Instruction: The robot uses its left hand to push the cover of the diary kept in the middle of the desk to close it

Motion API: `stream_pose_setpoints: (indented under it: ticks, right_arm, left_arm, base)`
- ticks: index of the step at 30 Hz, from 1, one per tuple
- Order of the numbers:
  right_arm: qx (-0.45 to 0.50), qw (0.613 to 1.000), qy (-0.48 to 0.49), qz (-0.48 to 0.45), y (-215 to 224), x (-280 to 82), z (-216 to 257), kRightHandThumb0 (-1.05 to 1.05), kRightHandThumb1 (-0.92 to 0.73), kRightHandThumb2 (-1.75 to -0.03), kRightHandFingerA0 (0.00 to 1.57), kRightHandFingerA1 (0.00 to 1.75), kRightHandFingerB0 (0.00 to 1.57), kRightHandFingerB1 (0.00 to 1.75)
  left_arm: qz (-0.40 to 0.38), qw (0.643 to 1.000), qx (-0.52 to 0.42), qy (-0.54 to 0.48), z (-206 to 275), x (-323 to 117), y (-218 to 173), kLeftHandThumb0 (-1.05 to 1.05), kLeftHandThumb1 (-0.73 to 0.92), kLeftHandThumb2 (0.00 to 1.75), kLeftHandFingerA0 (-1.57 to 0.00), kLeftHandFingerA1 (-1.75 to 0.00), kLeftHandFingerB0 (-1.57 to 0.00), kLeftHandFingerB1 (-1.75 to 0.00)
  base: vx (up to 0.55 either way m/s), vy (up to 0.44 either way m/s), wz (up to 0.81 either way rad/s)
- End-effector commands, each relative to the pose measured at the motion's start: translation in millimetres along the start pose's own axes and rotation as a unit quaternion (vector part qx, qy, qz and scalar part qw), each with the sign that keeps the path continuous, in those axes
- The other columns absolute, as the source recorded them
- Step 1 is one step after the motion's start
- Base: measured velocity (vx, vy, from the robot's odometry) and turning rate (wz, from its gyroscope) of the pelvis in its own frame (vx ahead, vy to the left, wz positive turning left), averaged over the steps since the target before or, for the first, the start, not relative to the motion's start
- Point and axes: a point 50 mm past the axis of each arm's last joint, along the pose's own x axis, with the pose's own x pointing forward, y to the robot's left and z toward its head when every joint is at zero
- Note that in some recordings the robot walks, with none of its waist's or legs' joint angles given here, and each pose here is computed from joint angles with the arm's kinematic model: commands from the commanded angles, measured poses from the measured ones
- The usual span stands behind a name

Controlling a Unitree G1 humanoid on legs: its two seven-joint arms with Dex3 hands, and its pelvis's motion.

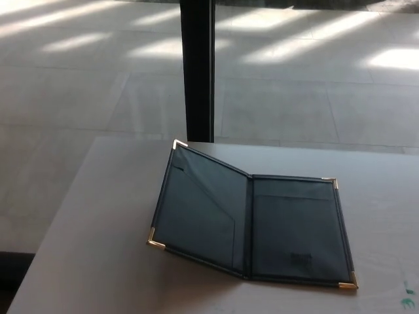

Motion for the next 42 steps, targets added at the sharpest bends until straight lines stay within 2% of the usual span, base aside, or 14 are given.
stream_pose_setpoints:
  ticks: [1,3,4,5,9,10,12,19,22,23,24,25,26,42]
  right_arm:
    - [0.212,0.976,-0.048,-0.007,-34.0,-14.5,29.8,-0.71,-0.92,-0.71,0.36,0.68,0.39,0.47]
    - [0.205,0.978,-0.047,-0.006,-33.7,-15.5,30.3,-0.73,-0.92,-0.72,0.38,0.68,0.39,0.47]
    - [0.210,0.976,-0.048,-0.002,-34.6,-15.8,30.9,-0.69,-0.77,-1.17,0.41,0.70,0.33,0.57]
    - [0.212,0.976,-0.047,-0.003,-34.4,-15.9,30.9,-0.73,-0.92,-0.70,0.37,0.68,0.40,0.49]
    - [0.213,0.976,-0.044,-0.002,-34.1,-17.3,31.0,-0.73,-0.92,-0.70,0.38,0.68,0.41,0.48]
    - [0.205,0.978,-0.045,-0.001,-33.9,-18.7,32.2,-0.73,-0.92,-0.73,0.38,0.68,0.39,0.48]
    - [0.217,0.975,-0.046,0.003,-34.1,-18.6,33.5,-0.72,-0.92,-0.70,0.36,0.68,0.40,0.49]
    - [0.220,0.975,-0.039,0.004,-34.2,-16.7,34.5,-0.71,-0.92,-0.71,0.36,0.66,0.39,0.47]
    - [0.220,0.975,-0.035,0.003,-33.0,-15.7,33.6,-0.72,-0.92,-0.70,0.37,0.64,0.40,0.45]
    - [0.220,0.975,-0.035,0.005,-33.4,-15.7,33.3,-0.68,-0.76,-1.16,0.38,0.68,0.32,0.56]
    - [0.223,0.974,-0.034,0.005,-32.9,-15.6,33.9,-0.71,-0.78,-1.16,0.41,0.69,0.35,0.56]
    - [0.228,0.973,-0.033,0.001,-32.1,-15.1,34.4,-0.71,-0.78,-1.16,0.41,0.69,0.35,0.56]
    - [0.227,0.973,-0.034,0.004,-31.6,-16.2,35.1,-0.72,-0.92,-0.70,0.36,0.66,0.39,0.47]
    - [0.234,0.971,-0.036,0.001,-30.3,-17.4,36.9,-0.71,-0.92,-0.71,0.40,0.67,0.41,0.47]
  left_arm:
    - [0.058,0.951,-0.303,-0.026,53.5,4.6,17.0,-1.05,0.92,0.73,-0.67,-0.55,-0.42,-0.41]
    - [0.053,0.951,-0.302,-0.039,62.2,5.4,10.7,-1.05,0.92,0.73,-0.70,-0.52,-0.44,-0.41]
    - [0.044,0.949,-0.309,-0.049,76.5,6.3,-2.5,-1.01,0.92,0.72,-0.66,-0.51,-0.45,-0.41]
    - [0.027,0.948,-0.312,-0.057,81.9,6.5,-7.1,-1.00,0.92,0.74,-0.61,-0.52,-0.43,-0.41]
    - [-0.022,0.947,-0.310,-0.075,106.6,7.1,-27.5,-1.01,0.91,0.78,-0.45,-0.47,-0.34,-0.38]
    - [-0.036,0.943,-0.319,-0.082,121.5,7.5,-41.2,-0.92,0.79,1.14,-0.38,-0.54,-0.31,-0.47]
    - [-0.066,0.936,-0.331,-0.096,137.8,6.0,-61.1,-0.93,0.92,0.81,-0.36,-0.49,-0.28,-0.38]
    - [-0.116,0.930,-0.338,-0.088,164.7,5.5,-110.7,-0.90,0.92,0.90,-0.33,-0.51,-0.26,-0.42]
    - [-0.120,0.934,-0.329,-0.068,161.6,5.5,-129.2,-0.91,0.85,1.18,-0.35,-0.55,-0.30,-0.51]
    - [-0.121,0.934,-0.330,-0.063,158.7,4.5,-135.8,-0.95,0.92,0.91,-0.42,-0.53,-0.30,-0.45]
    - [-0.122,0.935,-0.329,-0.058,155.7,3.3,-142.3,-0.96,0.92,0.88,-0.37,-0.49,-0.30,-0.45]
    - [-0.125,0.936,-0.325,-0.054,153.9,3.0,-145.8,-0.96,0.92,0.88,-0.37,-0.49,-0.30,-0.45]
    - [-0.130,0.938,-0.318,-0.050,150.6,2.4,-150.7,-0.97,0.92,0.88,-0.34,-0.47,-0.28,-0.44]
    - [-0.140,0.951,-0.275,0.002,110.2,-3.0,-172.0,-0.93,0.92,0.82,-0.38,-0.51,-0.27,-0.43]
  base:
    - [0.00,0.000,0.00]
    - [0.00,0.000,0.00]
    - [0.00,0.000,0.00]
    - [0.00,0.000,0.00]
    - [0.00,0.000,0.00]
    - [0.00,0.000,0.00]
    - [0.00,0.000,0.00]
    - [0.00,0.000,0.00]
    - [0.00,0.000,0.00]
    - [0.00,0.000,0.00]
    - [0.00,0.000,0.00]
    - [0.00,0.000,0.00]
    - [0.00,0.000,0.00]
    - [0.00,0.000,0.00]
